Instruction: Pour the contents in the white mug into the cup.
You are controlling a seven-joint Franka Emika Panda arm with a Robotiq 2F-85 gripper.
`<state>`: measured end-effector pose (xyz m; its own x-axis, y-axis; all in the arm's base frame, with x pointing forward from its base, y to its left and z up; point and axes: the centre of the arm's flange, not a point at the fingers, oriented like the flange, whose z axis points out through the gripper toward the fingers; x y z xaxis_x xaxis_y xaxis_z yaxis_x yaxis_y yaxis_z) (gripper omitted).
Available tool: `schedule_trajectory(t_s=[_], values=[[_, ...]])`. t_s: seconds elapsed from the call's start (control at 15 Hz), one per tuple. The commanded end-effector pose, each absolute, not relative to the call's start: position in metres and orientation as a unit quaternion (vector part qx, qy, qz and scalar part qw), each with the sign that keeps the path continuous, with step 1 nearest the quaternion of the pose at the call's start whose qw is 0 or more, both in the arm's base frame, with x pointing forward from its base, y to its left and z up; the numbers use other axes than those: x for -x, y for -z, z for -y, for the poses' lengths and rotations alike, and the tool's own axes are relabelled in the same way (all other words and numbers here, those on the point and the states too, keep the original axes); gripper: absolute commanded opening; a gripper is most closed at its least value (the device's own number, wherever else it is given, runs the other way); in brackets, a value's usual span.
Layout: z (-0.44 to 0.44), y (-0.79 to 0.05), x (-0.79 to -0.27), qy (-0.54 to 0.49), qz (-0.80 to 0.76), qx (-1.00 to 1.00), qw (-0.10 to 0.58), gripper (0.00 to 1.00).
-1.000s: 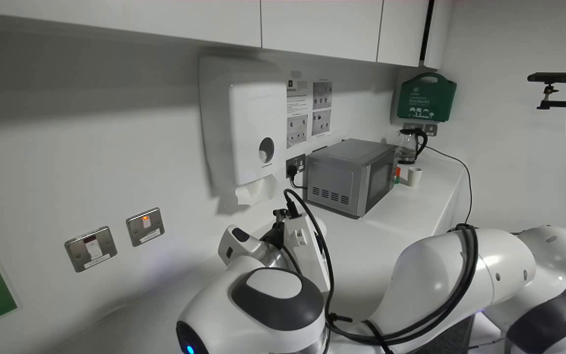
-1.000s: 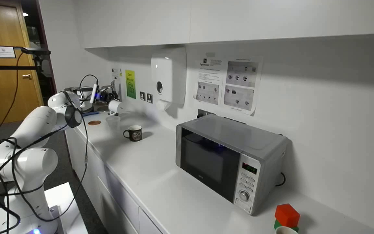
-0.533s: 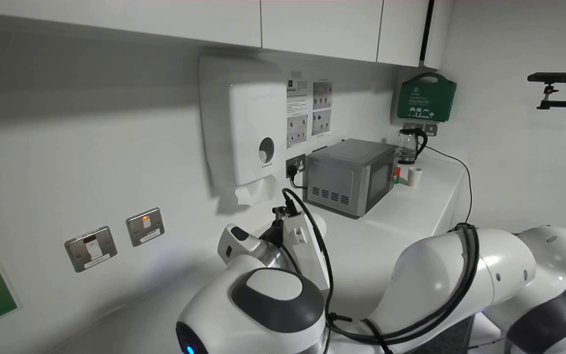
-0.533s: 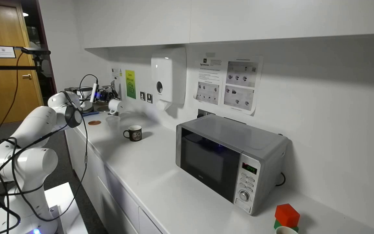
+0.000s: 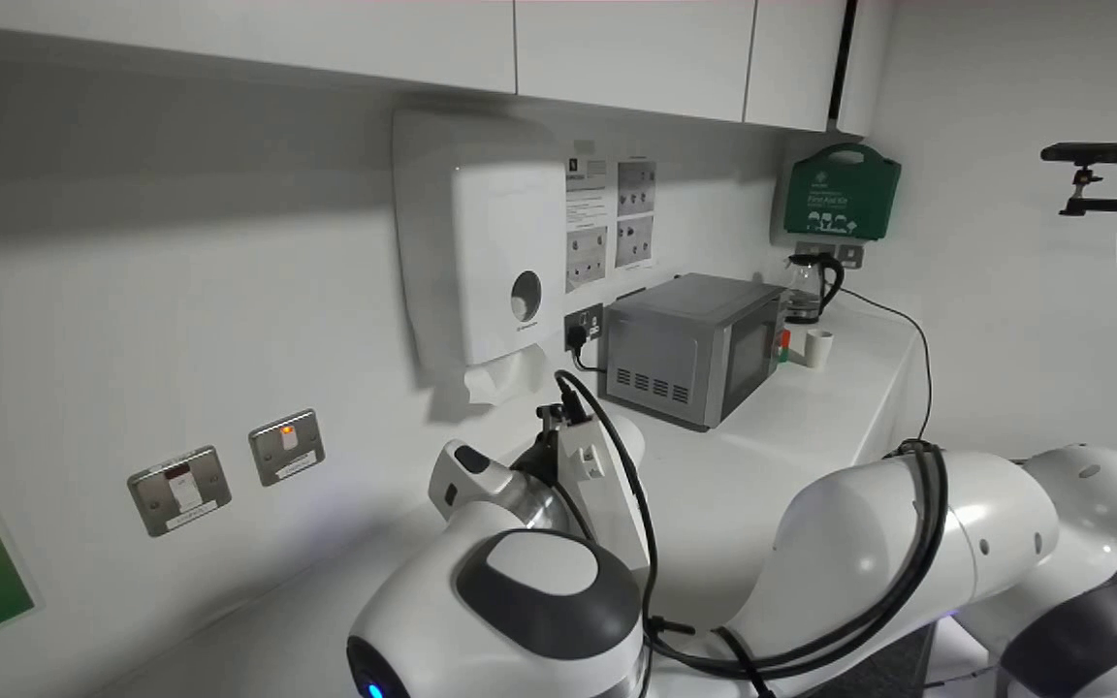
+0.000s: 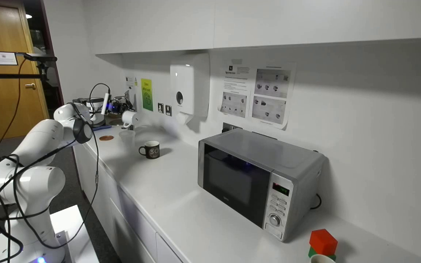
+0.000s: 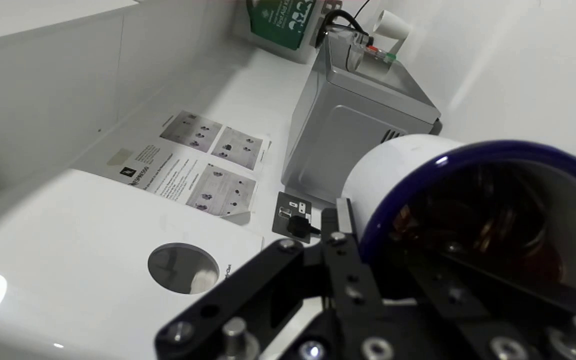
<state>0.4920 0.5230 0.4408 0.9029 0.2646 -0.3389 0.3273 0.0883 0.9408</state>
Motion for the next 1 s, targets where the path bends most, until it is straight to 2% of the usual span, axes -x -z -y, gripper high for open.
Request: schedule_trajectory(t_s=[0.0,0.93], values=[[-0.5510,-0.4694,-0.5082,0.030,-0.218,-0.659,0.719,0.01],[-0.5531,-0.4750,-0.5063,0.032,-0.211,-0.644,0.735,0.01]])
